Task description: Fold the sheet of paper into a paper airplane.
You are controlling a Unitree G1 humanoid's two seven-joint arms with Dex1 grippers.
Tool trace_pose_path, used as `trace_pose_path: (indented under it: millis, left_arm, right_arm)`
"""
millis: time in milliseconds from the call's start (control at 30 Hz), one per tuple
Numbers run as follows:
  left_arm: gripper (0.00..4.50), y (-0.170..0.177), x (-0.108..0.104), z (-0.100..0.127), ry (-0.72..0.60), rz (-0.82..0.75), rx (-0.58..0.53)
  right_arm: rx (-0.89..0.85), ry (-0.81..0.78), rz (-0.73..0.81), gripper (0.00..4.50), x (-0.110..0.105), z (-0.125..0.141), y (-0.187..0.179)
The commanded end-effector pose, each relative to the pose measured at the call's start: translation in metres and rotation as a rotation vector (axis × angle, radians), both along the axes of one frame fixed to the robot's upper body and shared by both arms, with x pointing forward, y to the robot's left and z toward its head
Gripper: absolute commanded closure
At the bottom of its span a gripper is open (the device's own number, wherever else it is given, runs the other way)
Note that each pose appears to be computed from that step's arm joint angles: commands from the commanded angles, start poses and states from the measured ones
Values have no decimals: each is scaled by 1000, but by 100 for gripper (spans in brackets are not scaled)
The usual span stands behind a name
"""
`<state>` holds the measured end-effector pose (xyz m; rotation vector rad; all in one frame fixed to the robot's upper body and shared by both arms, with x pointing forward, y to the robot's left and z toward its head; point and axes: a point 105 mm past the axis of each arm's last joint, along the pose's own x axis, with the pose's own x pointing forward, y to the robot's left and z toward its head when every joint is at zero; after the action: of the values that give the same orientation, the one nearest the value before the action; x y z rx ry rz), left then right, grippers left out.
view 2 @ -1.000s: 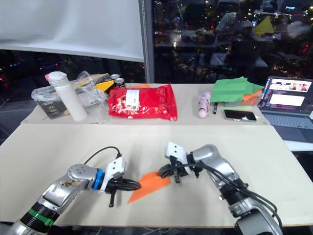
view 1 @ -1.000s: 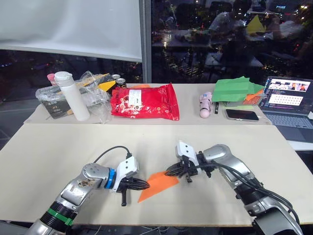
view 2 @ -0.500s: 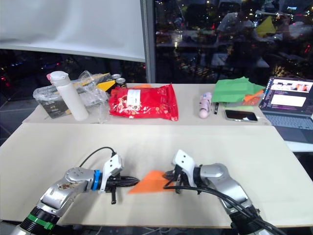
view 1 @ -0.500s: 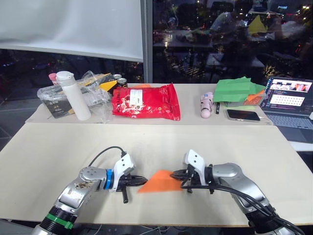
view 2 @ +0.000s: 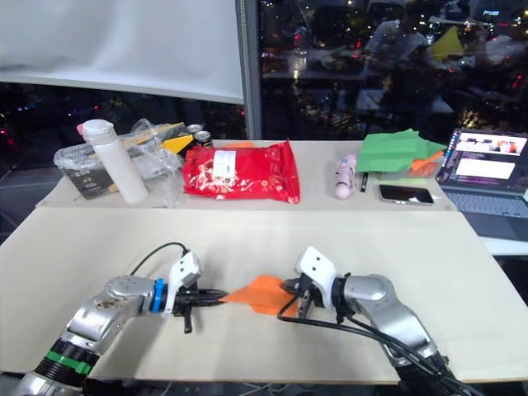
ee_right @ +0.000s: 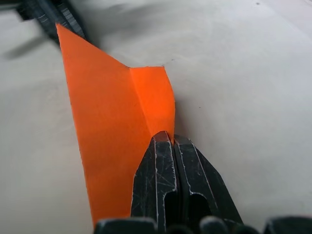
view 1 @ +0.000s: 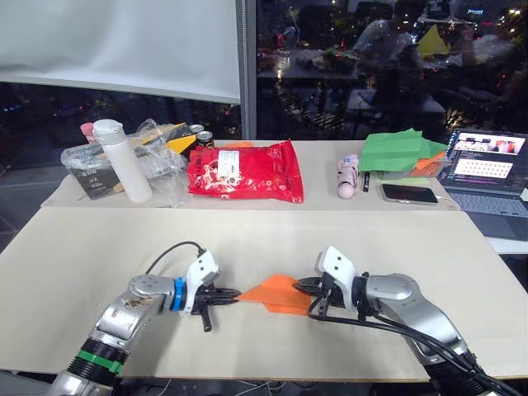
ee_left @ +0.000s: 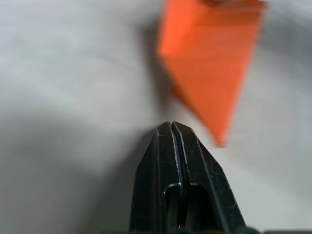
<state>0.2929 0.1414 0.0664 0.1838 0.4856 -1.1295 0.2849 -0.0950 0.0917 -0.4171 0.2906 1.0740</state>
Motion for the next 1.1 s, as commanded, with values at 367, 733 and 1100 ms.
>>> trace_pose_path:
  millis: [367,733,1100]
  left_arm:
    - [450,-19,-14,49,17,-148,-226]
    - [450,-41,-27,-23,83,-162,-40]
    - [450,-42,-30,-37,96,-162,10]
  right_arm:
    - [-5,-40,38,449,-4,4,11]
    - [-58,-122,68,449,-7,5,8]
    - [-238,-392,245,449,-22,-3,6]
